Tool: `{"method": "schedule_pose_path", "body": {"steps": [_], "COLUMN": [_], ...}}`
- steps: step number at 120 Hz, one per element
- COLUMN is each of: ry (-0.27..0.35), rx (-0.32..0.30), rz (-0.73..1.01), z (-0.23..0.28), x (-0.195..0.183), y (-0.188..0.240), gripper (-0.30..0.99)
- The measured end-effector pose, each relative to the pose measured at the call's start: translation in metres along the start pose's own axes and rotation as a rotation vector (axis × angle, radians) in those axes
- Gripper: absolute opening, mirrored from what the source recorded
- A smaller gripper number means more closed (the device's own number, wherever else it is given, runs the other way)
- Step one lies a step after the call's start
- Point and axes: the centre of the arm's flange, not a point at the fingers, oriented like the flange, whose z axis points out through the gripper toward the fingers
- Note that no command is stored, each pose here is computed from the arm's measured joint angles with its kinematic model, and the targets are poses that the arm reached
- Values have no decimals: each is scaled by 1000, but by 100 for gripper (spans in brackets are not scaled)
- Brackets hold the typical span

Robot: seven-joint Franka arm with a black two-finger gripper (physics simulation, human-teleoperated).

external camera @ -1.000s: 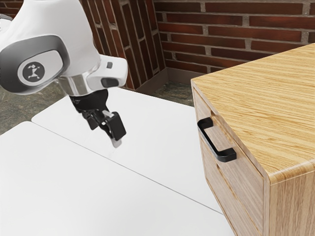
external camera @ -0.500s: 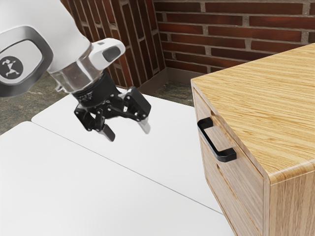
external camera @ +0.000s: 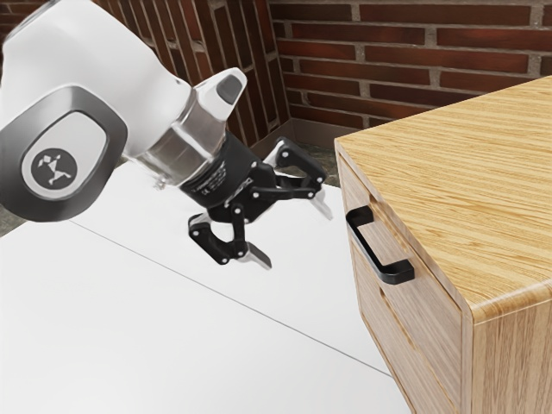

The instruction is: Pull the drawer handle with one arm to open the drawer

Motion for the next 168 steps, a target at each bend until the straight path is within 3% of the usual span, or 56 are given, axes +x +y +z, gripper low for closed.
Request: {"method": "schedule_pose_path", "body": {"steps": [68,124,168], "ry": [-16,-39,-9], "rx": [-40,-23,-50], "rz": [-172,-216,-214], "z": [13,23,23], "x": [-19,-34,-32], "y": [6,4,8], "gripper": [69,69,69]}}
